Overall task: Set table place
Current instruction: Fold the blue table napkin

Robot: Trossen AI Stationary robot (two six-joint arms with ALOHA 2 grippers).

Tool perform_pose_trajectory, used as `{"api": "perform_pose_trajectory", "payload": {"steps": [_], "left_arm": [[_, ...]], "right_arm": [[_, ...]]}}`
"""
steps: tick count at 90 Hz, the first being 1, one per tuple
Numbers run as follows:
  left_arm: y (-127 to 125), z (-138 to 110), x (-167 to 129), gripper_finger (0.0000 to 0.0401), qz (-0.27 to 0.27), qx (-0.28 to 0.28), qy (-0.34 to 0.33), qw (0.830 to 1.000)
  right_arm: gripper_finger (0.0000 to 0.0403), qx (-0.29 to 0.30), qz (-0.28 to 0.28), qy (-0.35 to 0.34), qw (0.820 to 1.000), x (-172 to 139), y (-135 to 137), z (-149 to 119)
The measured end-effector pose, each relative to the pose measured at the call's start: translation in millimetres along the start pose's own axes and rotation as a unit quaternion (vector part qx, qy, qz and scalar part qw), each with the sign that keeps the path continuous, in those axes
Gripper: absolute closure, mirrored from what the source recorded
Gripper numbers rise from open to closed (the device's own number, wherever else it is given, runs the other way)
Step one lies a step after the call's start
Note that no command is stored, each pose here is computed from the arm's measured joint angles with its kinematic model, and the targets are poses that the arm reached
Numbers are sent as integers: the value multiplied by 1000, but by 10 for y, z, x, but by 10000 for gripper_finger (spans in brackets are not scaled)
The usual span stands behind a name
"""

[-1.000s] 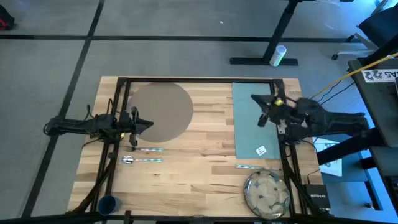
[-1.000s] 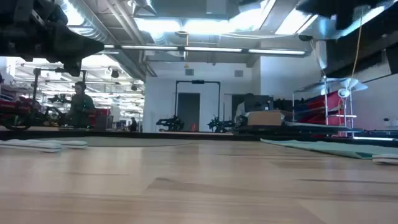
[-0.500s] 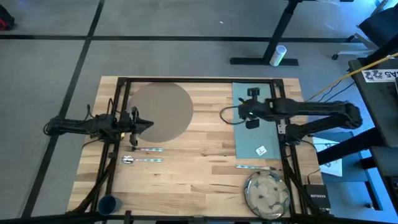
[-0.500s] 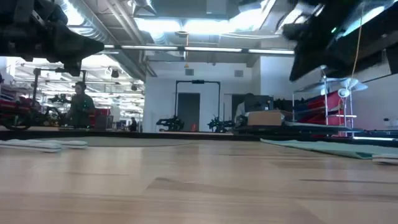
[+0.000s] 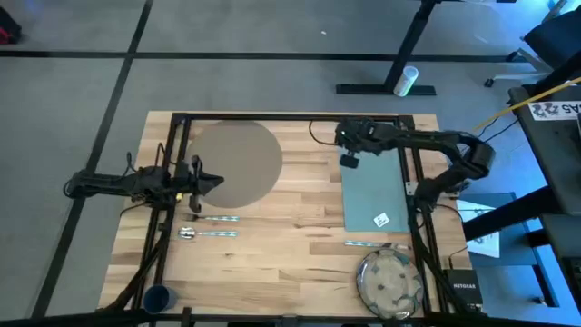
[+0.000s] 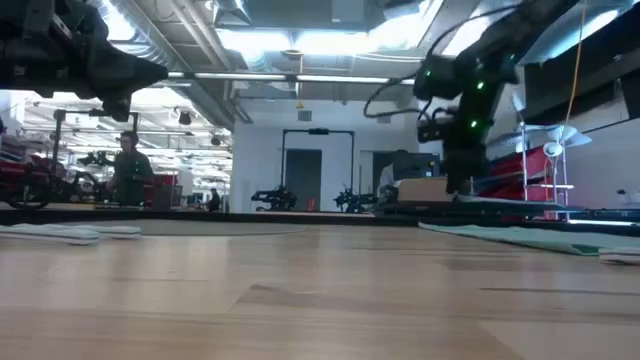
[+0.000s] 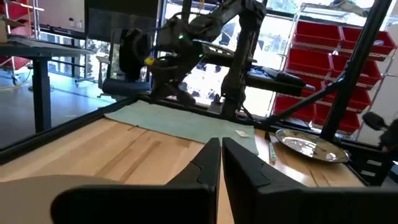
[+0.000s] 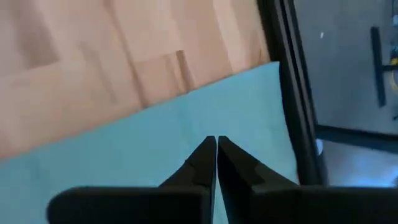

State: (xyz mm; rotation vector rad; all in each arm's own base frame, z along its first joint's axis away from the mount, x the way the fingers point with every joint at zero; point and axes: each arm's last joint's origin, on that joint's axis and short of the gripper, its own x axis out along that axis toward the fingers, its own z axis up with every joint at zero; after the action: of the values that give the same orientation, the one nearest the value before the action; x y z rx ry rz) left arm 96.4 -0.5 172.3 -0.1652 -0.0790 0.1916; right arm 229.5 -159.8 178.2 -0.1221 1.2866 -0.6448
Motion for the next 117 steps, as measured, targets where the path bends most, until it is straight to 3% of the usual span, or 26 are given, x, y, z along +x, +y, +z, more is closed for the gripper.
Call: {"api": "perform_pose_trajectory", "payload": {"steps": [14,31,63,85,102,117], "left_arm": [[6,-7,0,401,8,1,3,1000],[6,-8,0,401,9,1,3,1000],[6,-12,2,401,9,4,6,1000],[6,-14,3,401,9,4,6,1000],[6,-13,3,401,9,4,6,1000],[6,-15,4,401,9,4,8,1000]], "right_arm": [[403,46,10,34,998,252,-88,-56],[403,55,43,64,995,460,-15,-93],[403,37,151,0,988,533,261,73],[403,-14,294,-87,952,398,621,234],[403,-77,345,-115,928,294,927,286],[403,-111,400,-153,897,320,1221,358]]}}
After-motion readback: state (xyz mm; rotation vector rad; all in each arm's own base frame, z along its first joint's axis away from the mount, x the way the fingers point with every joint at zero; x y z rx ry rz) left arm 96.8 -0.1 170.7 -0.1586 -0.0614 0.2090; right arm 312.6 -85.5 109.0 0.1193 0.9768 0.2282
